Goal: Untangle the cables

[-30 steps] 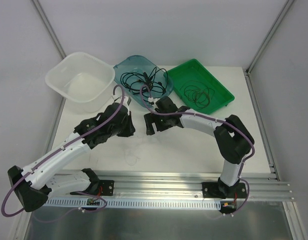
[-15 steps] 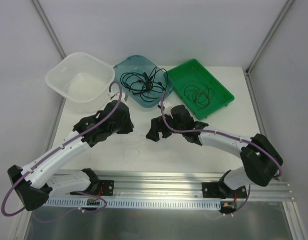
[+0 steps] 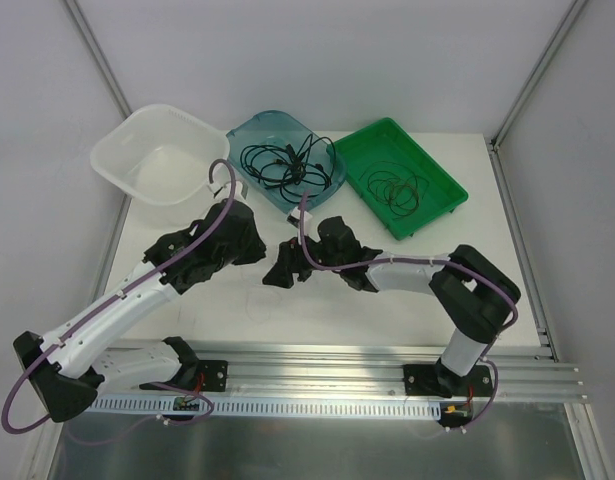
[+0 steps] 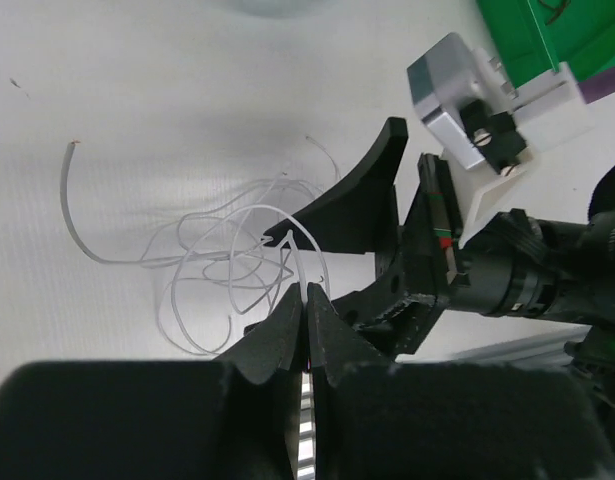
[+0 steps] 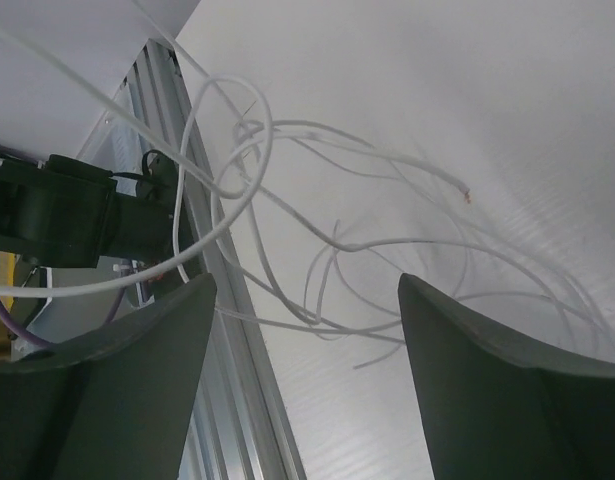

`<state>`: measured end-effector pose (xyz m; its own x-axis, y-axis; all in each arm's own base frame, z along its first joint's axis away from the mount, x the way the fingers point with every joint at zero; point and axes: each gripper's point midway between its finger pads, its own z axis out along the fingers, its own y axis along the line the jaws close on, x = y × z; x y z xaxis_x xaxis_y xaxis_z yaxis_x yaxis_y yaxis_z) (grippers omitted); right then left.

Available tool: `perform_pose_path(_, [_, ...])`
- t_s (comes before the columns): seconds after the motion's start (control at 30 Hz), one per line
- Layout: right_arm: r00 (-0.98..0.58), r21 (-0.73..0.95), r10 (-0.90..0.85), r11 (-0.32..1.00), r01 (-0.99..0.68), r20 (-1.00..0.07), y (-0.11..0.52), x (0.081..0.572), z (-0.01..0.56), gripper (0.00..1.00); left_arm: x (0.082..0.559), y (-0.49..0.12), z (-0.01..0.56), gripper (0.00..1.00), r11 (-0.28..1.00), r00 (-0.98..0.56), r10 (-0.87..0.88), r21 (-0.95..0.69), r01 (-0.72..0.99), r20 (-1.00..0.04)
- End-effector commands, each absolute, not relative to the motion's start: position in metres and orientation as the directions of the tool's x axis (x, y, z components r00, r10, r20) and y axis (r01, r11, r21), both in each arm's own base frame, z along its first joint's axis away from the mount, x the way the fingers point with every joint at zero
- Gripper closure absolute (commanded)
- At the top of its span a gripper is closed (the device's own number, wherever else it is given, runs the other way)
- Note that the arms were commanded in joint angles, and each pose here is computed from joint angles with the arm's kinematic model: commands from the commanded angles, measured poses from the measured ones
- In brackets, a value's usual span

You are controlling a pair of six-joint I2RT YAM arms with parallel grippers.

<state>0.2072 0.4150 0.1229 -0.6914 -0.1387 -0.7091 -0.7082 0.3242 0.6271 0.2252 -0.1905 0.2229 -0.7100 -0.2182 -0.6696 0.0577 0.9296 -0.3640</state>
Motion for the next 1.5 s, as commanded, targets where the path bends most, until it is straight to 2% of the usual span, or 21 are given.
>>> perform_pose_path(0.0, [-0.652,0.631,-0.070,0.191,-0.752,-0.755,0.441,0.205,0.162,0.24,0.236,-0.186,0.252,1.00,0.905,-0.636,-0.315,-0.424,0.022,-0.704])
perform_pose_path(0.13, [-0.666,0.638,-0.089,0.216,-0.739,-0.741,0.438,0.205,0.145,0.43,0.240,-0.185,0.261,1.00,0.898,-0.610,-0.339,-0.441,0.018,-0.716])
perform_pose_path(0.17, [-0.667,0.637,-0.091,0.227,-0.737,-0.739,0.436,0.205,0.144,0.58,0.241,-0.185,0.264,1.00,0.896,-0.603,-0.343,-0.443,0.020,-0.720])
perform_pose_path(0.23, [-0.676,0.638,-0.091,0.259,-0.725,-0.731,0.428,0.207,0.137,0.77,0.243,-0.184,0.268,1.00,0.898,-0.592,-0.341,-0.439,0.023,-0.730])
perform_pose_path(0.27, [-0.681,0.638,-0.088,0.278,-0.718,-0.727,0.423,0.210,0.135,0.90,0.245,-0.183,0.273,1.00,0.898,-0.577,-0.348,-0.440,0.021,-0.739])
perform_pose_path(0.33, [-0.689,0.631,-0.100,0.326,-0.704,-0.717,0.409,0.211,0.128,0.99,0.248,-0.179,0.279,1.00,0.905,-0.558,-0.341,-0.424,0.023,-0.757])
perform_pose_path(0.6, [-0.720,0.547,-0.103,0.580,-0.604,-0.686,0.313,0.225,0.116,0.99,0.279,-0.135,0.298,1.00,0.928,-0.488,-0.344,-0.369,-0.049,-0.802])
perform_pose_path(0.63, [-0.748,0.535,-0.129,0.621,-0.573,-0.651,0.297,0.219,0.107,0.99,0.283,-0.127,0.299,1.00,0.931,-0.476,-0.345,-0.358,-0.065,-0.809])
perform_pose_path(0.7, [-0.735,0.499,-0.122,0.660,-0.562,-0.667,0.273,0.220,0.113,0.99,0.289,-0.112,0.300,1.00,0.943,-0.456,-0.326,-0.320,-0.093,-0.828])
perform_pose_path(0.73, [-0.768,0.486,-0.146,0.697,-0.527,-0.624,0.258,0.212,0.104,0.99,0.294,-0.097,0.301,1.00,0.941,-0.441,-0.337,-0.310,-0.134,-0.832])
perform_pose_path(0.8, [-0.756,0.449,-0.148,0.726,-0.521,-0.638,0.237,0.211,0.110,0.99,0.299,-0.083,0.299,1.00,0.943,-0.436,-0.333,-0.291,-0.162,-0.836])
perform_pose_path(0.83, [-0.779,0.435,-0.156,0.755,-0.491,-0.608,0.223,0.205,0.106,0.99,0.301,-0.070,0.295,1.00,0.939,-0.433,-0.340,-0.279,-0.199,-0.835])
perform_pose_path(1.07, [-0.767,0.373,-0.148,0.806,-0.460,-0.625,0.182,0.190,0.141,0.99,0.305,-0.028,0.279,1.00,0.923,-0.437,-0.354,-0.235,-0.303,-0.827])
perform_pose_path(1.23, [-0.733,0.374,-0.175,0.769,-0.519,-0.657,0.185,0.186,0.171,0.99,0.303,-0.040,0.297,1.00,0.934,-0.431,-0.351,-0.275,-0.229,-0.831])
perform_pose_path(1.33, [-0.750,0.322,-0.186,0.819,-0.476,-0.635,0.174,0.192,0.161,0.99,0.298,-0.030,0.315,1.00,0.937,-0.395,-0.332,-0.251,-0.244,-0.857])
perform_pose_path(1.47, [-0.811,0.297,-0.184,0.868,-0.399,-0.555,0.164,0.190,0.128,0.99,0.290,-0.006,0.349,1.00,0.933,-0.317,-0.302,-0.210,-0.292,-0.899])
